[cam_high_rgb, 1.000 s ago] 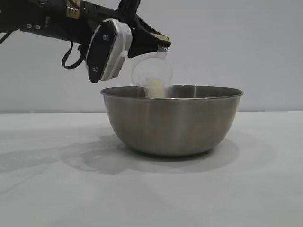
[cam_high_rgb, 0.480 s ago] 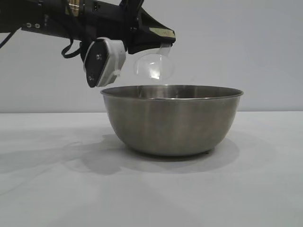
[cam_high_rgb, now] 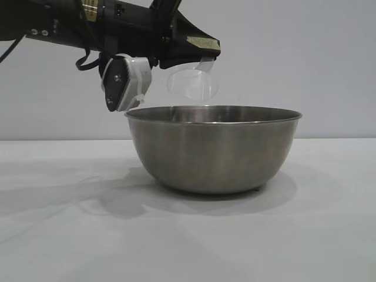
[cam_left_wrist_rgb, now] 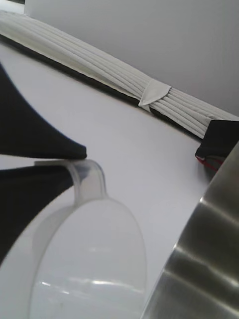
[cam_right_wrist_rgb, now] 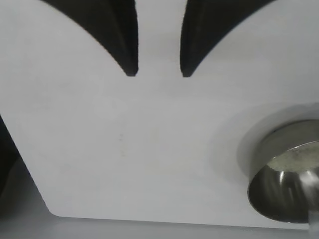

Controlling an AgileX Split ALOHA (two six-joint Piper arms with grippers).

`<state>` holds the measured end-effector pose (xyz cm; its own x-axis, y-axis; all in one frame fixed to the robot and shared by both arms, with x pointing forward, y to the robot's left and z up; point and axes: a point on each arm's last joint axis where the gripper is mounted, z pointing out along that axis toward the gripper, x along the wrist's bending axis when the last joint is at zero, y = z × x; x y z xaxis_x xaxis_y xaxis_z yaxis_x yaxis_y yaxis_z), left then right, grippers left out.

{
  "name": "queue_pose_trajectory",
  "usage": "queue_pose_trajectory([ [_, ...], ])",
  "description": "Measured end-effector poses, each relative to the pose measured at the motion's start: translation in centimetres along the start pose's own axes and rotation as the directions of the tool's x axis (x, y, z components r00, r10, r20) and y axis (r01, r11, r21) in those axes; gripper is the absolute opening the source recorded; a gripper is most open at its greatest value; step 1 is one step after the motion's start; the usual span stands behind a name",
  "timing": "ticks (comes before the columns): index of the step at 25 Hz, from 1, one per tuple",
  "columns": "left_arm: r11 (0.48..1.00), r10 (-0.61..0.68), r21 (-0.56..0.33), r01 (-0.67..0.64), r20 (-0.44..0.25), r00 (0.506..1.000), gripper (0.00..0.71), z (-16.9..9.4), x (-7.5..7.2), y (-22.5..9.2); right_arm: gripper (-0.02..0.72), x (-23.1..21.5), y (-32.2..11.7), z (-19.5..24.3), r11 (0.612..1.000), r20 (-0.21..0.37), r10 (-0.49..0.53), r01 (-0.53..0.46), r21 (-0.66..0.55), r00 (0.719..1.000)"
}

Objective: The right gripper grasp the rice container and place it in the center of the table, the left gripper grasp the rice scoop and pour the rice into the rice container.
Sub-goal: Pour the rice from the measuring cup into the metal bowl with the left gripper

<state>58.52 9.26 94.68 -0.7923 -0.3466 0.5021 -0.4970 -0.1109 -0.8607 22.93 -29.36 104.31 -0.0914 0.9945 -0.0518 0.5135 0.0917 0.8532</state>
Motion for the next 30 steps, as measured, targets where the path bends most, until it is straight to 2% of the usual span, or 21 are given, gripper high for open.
queue_pose_trajectory([
  [4,0.989,-0.141,0.034,0.143,-0.053,0.989,0.000,0.0,0.4,-0.4,0.206,0.0,0.0,0.0,1.000,0.000,0.000,0.000,0.000,1.000],
  [7,0.954,-0.288,0.067,0.293,-0.068,0.955,0.000,0.0,0.4,-0.8,0.206,0.0,0.0,0.0,1.000,0.000,0.000,0.000,0.000,1.000],
  [9,0.905,-0.409,0.095,0.414,-0.073,0.910,0.000,-0.1,0.2,-1.1,0.206,0.0,0.0,0.0,1.000,0.000,0.000,0.000,0.000,1.000],
  [11,0.812,-0.561,0.130,0.568,-0.092,0.823,0.000,-0.1,0.0,-1.4,0.206,0.0,0.0,0.0,1.000,0.000,0.000,0.000,0.000,1.000],
  [13,0.683,-0.700,0.168,0.711,-0.128,0.702,0.000,-0.2,-0.3,-1.9,0.206,0.0,0.0,0.0,1.000,0.000,0.000,0.000,0.000,1.000],
  [16,0.389,-0.865,0.231,0.892,-0.240,0.440,0.000,-0.6,-1.0,-2.8,0.206,0.0,0.0,0.0,1.000,0.000,0.000,0.000,0.000,1.000],
  [18,0.165,-0.903,0.256,0.952,-0.348,0.250,0.000,-1.0,-1.6,-3.6,0.206,0.0,0.0,0.0,1.000,0.000,0.000,0.000,0.000,1.000],
  [21,-0.102,-0.865,0.253,0.962,-0.501,0.040,0.000,-1.6,-2.5,-4.4,0.206,0.0,0.0,0.0,1.000,0.000,0.000,0.000,0.000,1.000],
  [25,-0.363,-0.733,0.191,0.912,-0.663,-0.153,0.000,-2.6,-3.5,-5.1,0.206,0.0,0.0,0.0,1.000,0.000,0.000,0.000,0.000,1.000],
  [28,-0.510,-0.610,0.135,0.849,-0.753,-0.247,0.000,-3.5,-4.2,-5.0,0.206,0.0,0.0,0.0,1.000,0.000,0.000,0.000,0.000,1.000],
  [30,-0.593,-0.528,0.104,0.799,-0.799,-0.288,0.000,-4.3,-4.7,-4.5,0.206,0.0,0.0,0.0,1.000,0.000,0.000,0.000,0.000,1.000],
])
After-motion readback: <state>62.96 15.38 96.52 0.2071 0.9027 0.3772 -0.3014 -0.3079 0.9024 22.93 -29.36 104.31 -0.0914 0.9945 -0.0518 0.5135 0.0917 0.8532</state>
